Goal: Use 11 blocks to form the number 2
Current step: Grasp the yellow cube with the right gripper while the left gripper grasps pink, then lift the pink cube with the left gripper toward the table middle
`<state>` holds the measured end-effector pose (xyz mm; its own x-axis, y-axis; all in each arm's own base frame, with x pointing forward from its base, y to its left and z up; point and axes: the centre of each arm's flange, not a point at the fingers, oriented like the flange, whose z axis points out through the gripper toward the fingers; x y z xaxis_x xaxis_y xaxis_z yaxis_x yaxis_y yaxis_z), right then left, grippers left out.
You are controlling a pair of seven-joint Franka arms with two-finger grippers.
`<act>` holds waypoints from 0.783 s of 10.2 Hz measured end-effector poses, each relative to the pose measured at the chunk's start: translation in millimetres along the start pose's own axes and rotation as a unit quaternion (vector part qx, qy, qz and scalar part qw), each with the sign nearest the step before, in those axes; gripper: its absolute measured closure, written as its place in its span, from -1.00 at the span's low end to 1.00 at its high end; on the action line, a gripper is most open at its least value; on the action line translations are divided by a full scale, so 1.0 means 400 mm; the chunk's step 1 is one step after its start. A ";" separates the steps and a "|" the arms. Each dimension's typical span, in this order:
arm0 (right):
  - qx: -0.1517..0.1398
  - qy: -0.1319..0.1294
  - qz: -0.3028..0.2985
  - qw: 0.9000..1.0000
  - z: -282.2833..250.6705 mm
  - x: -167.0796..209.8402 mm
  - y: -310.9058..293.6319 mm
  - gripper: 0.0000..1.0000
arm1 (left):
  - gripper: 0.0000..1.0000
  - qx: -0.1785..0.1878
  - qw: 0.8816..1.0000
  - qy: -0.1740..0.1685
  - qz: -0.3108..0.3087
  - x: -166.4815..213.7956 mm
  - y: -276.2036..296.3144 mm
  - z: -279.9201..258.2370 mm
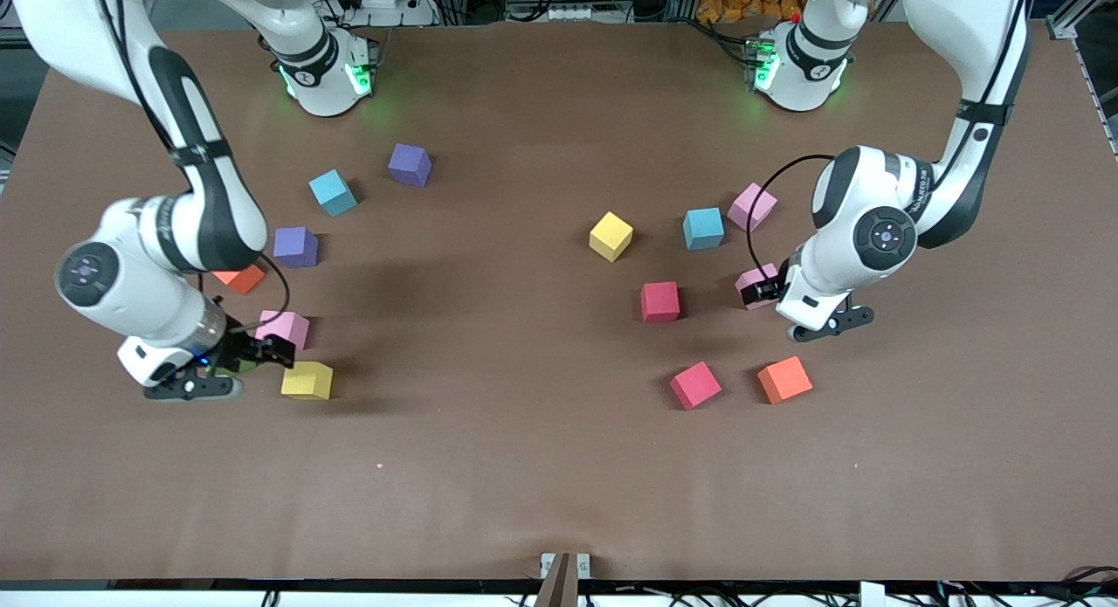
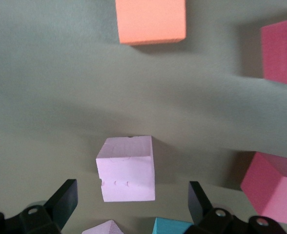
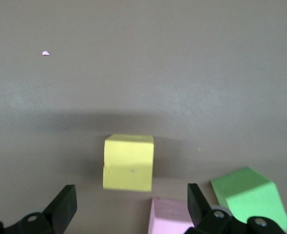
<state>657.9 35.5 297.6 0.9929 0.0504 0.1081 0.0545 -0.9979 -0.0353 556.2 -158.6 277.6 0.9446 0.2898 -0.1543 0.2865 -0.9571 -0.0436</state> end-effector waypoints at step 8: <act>0.003 0.012 0.012 1.000 0.215 0.002 -0.004 -1.00 | -1.00 0.006 0.999 -0.025 -0.035 -0.038 -0.017 0.203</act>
<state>667.9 40.8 212.5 0.9910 0.0249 0.1313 0.0310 -0.9985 -0.0447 527.0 -156.6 200.3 0.9132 0.3556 -0.1991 0.3492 -0.9346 -0.0675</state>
